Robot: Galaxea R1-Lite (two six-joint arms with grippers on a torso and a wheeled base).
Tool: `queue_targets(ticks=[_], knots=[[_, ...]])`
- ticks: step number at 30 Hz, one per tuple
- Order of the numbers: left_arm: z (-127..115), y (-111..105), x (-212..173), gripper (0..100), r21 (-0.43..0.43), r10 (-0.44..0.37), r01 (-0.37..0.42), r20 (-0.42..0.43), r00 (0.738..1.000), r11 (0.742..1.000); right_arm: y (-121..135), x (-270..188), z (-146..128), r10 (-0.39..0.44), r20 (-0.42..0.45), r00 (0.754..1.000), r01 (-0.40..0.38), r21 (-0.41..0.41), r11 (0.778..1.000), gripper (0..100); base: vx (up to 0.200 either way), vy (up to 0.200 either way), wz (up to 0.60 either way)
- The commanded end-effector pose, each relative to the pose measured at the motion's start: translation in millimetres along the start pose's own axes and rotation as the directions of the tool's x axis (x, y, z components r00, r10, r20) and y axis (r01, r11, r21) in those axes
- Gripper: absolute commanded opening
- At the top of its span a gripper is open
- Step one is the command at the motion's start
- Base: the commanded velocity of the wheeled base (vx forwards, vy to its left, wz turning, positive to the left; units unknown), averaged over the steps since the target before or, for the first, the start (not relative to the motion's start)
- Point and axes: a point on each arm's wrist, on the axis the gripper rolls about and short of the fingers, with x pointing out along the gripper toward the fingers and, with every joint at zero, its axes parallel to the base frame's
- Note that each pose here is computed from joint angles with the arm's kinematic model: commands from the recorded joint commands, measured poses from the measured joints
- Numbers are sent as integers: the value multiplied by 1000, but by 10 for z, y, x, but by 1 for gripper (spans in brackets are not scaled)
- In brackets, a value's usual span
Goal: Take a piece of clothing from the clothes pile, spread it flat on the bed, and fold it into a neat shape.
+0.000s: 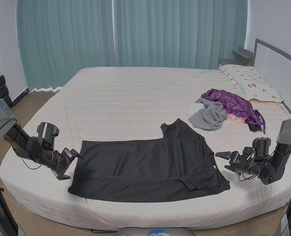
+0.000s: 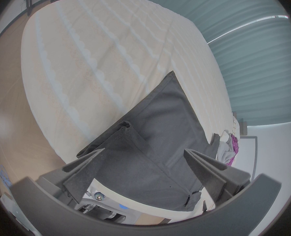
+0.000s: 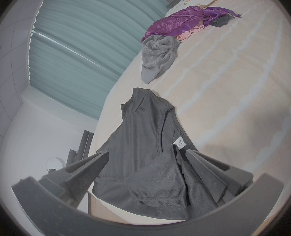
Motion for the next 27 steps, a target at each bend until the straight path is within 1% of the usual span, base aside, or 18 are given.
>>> queue_targets(ticks=[1, 2, 9, 15, 27], knots=[[3, 7, -69, 100, -15, -16, 16, 12, 1000, 1000, -68, 13, 3, -1, -4, 1000, 1, 21, 1000, 100, 0, 0, 0], [6, 13, -61, 100, -20, -16, 16, 7, 1000, 1000, -100, 18, 1, -2, -7, 1000, 3, 35, 999, 100, 0, 0, 0], [7, 25, -49, 100, -25, -44, 45, 25, 999, 999, -133, 31, -31, -1, -27, 1000, 2, 49, 999, 100, 0, 0, 0], [-9, 45, -54, 100, -18, -61, 62, 37, 997, 998, -133, 28, -35, 1, -27, 1000, 0, 49, 999, 100, 200, 0, 0], [-25, 63, -45, 100, -7, -52, 52, 33, 998, 999, -123, 38, -49, 3, -32, 999, -2, 46, 999, 100, 0, 0, 0]])
